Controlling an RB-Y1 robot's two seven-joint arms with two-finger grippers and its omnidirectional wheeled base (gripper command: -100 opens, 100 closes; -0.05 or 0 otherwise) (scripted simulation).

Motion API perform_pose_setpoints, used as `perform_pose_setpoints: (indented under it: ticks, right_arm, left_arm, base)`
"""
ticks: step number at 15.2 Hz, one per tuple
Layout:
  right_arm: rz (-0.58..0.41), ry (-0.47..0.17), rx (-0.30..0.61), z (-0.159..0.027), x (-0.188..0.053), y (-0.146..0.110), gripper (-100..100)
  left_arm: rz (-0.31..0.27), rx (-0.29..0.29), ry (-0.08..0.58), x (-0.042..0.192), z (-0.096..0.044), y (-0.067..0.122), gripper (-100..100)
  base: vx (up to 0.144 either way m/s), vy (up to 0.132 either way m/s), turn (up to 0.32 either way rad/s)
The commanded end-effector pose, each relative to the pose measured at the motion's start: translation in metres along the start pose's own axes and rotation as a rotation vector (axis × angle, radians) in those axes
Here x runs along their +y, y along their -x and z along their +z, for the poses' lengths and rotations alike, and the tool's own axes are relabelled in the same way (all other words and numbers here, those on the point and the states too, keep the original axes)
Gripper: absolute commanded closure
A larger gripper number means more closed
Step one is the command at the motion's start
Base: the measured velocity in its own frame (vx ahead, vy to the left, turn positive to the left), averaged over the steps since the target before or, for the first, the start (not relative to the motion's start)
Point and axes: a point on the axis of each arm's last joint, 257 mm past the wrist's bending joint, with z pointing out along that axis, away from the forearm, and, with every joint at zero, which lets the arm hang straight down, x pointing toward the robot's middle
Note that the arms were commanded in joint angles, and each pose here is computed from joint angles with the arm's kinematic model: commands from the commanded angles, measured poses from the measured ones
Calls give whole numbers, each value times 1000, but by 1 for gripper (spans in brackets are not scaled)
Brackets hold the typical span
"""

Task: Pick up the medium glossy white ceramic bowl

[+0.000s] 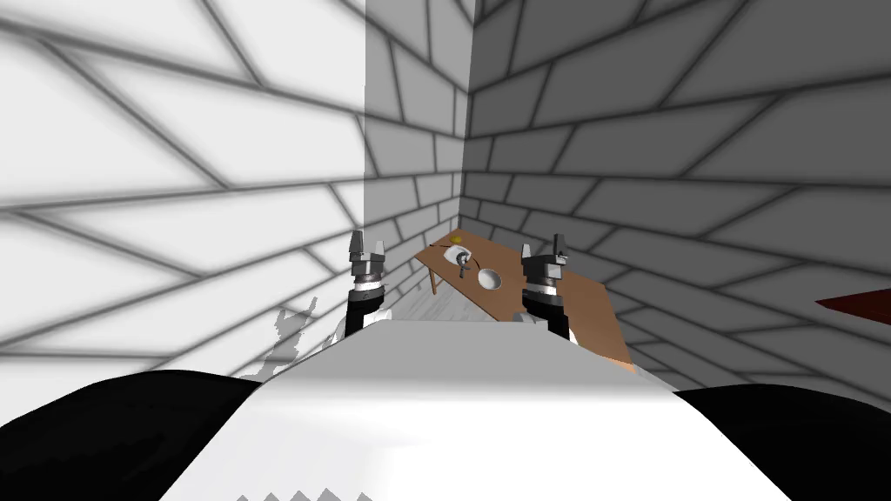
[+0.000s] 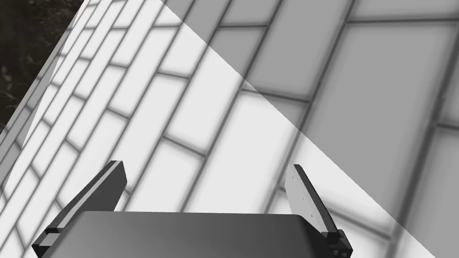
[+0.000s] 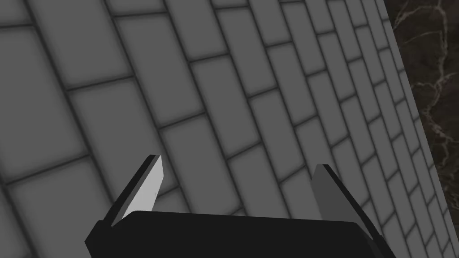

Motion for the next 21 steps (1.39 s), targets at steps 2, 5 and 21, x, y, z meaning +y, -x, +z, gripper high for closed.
perform_pose_setpoints:
  ticks: [2,5,21]
  right_arm:
    - [-29,-21,41,-1,-6,-4,-100]
    - [-83,-65,101,-5,-18,-10,-100]
    - [-445,-380,398,-67,-122,-14,-100]
  left_arm:
    - [0,0,0,0,0,0,0]
    - [0,0,0,0,0,0,0]
    - [0,0,0,0,0,0,0]
  base:
    - [-48,47,43]
    - [-68,73,65]
    - [-4,26,105]
